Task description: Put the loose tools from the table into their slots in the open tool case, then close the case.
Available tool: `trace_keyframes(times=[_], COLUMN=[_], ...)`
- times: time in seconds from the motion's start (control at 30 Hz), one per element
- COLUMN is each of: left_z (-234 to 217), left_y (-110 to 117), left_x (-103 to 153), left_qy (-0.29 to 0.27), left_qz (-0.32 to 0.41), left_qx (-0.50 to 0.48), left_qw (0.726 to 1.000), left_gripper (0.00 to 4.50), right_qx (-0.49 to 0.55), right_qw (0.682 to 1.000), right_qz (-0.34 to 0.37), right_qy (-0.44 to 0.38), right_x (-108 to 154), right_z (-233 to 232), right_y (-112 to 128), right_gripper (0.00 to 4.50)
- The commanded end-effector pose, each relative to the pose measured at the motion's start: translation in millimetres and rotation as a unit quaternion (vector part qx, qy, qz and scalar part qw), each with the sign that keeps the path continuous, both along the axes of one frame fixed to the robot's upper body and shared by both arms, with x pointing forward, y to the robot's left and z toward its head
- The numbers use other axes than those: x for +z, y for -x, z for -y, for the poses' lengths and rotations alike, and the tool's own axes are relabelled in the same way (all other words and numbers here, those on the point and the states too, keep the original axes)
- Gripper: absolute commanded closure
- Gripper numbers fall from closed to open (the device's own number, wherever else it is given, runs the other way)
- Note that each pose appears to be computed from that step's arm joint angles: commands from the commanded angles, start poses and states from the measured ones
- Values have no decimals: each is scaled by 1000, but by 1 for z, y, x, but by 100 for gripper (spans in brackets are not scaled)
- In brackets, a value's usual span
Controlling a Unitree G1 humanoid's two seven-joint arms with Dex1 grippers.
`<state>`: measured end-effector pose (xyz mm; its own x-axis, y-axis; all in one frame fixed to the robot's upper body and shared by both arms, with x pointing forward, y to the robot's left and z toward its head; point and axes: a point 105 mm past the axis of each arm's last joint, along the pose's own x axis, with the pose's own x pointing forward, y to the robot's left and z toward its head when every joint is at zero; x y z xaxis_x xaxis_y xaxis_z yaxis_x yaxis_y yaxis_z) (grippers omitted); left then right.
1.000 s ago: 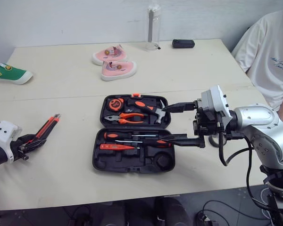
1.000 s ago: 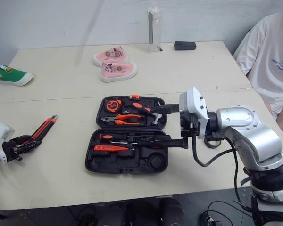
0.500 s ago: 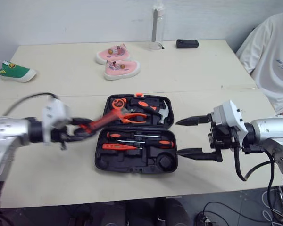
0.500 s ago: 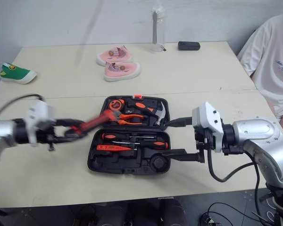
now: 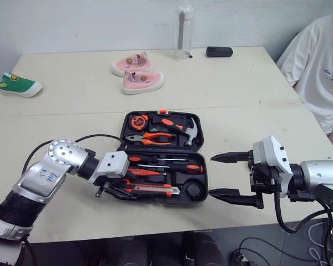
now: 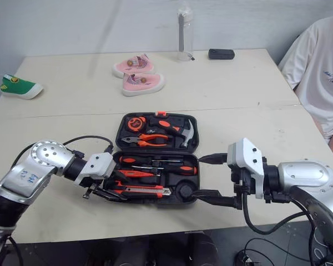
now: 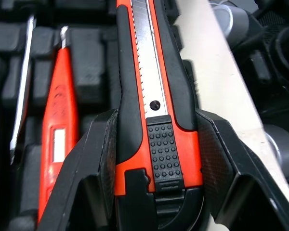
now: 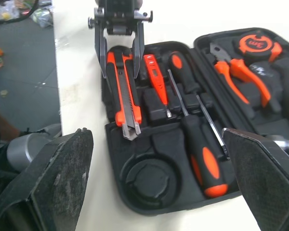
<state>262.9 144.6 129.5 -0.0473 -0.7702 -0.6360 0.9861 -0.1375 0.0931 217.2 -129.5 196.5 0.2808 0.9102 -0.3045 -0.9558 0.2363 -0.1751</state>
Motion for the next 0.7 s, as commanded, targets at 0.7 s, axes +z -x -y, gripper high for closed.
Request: trace_keyframes(times=[0.7], left_z=[6], left_y=[7], left_x=[-13], left_qy=[-1], left_qz=[-3], left_qx=[-13], left_qw=[1000], left_gripper=[238], right_qx=[7], right_qw=[1000], right_qz=[25], right_qy=[-13], right_x=[8], right_z=[-6], right_y=[-3], right_gripper=[0])
